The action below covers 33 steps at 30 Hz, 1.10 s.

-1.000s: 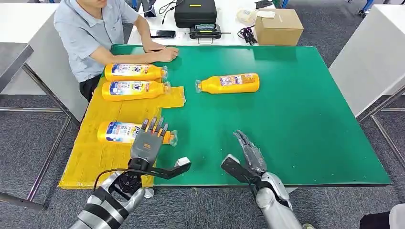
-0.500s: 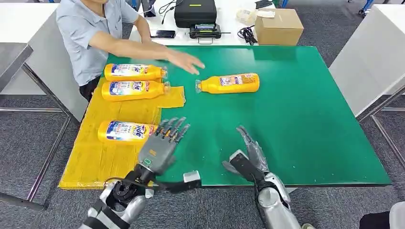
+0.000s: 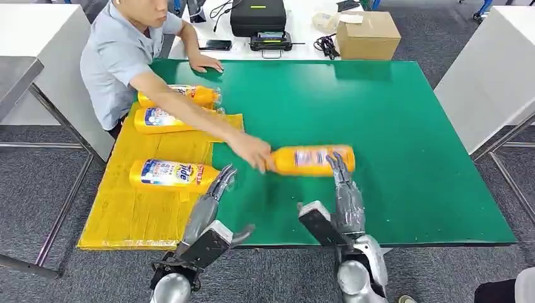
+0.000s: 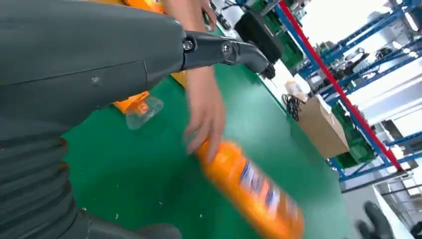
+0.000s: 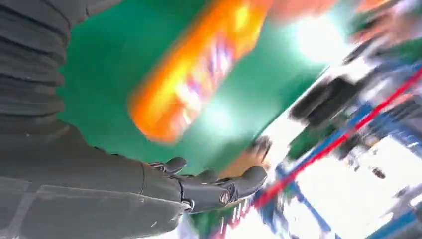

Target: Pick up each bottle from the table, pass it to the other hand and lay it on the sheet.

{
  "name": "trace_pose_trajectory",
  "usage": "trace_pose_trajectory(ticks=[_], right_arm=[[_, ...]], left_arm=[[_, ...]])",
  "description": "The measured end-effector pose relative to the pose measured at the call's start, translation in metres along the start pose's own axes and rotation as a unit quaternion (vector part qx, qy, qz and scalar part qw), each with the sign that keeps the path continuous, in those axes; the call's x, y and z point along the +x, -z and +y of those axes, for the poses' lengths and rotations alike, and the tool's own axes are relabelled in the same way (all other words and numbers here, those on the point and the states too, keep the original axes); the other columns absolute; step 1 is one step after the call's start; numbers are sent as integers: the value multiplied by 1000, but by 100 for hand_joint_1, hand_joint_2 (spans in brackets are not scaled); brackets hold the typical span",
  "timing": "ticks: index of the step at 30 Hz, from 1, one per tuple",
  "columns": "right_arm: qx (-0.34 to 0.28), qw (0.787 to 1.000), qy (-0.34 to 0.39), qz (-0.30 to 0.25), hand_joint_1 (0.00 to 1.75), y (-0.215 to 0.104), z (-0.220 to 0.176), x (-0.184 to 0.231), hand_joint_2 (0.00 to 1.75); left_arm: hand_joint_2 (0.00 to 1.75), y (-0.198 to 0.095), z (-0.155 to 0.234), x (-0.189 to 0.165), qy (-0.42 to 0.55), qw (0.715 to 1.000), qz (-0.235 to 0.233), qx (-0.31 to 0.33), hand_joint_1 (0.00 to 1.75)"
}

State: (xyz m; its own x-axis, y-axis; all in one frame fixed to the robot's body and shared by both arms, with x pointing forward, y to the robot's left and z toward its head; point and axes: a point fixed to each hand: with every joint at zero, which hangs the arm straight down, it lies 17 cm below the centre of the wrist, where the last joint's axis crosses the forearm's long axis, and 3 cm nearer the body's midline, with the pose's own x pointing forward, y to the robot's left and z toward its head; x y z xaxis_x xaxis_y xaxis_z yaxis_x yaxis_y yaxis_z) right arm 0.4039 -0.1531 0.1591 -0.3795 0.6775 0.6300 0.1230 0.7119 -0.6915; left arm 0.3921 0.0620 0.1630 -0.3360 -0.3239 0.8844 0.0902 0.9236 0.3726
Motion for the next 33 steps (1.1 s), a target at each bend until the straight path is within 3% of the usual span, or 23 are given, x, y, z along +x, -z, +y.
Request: trace_pose_trajectory(ticks=[6,9,20,33], right_arm=[[46,985,-165,32,0,-16,13,-25,175],[62,977,-197,44,0,-23,15,-38,175],[150,958,-214,118,0,-45,38,-93,175],[131,937,-285,155,0,-34,1,-140,175]], left_arm=[[175,-3,9,-5,0,1000,17,19,0],[175,-3,14,-6,6,999,21,27,0],[175,-3,23,-10,46,998,30,41,0],[175,-4,14,-10,41,998,32,21,0]])
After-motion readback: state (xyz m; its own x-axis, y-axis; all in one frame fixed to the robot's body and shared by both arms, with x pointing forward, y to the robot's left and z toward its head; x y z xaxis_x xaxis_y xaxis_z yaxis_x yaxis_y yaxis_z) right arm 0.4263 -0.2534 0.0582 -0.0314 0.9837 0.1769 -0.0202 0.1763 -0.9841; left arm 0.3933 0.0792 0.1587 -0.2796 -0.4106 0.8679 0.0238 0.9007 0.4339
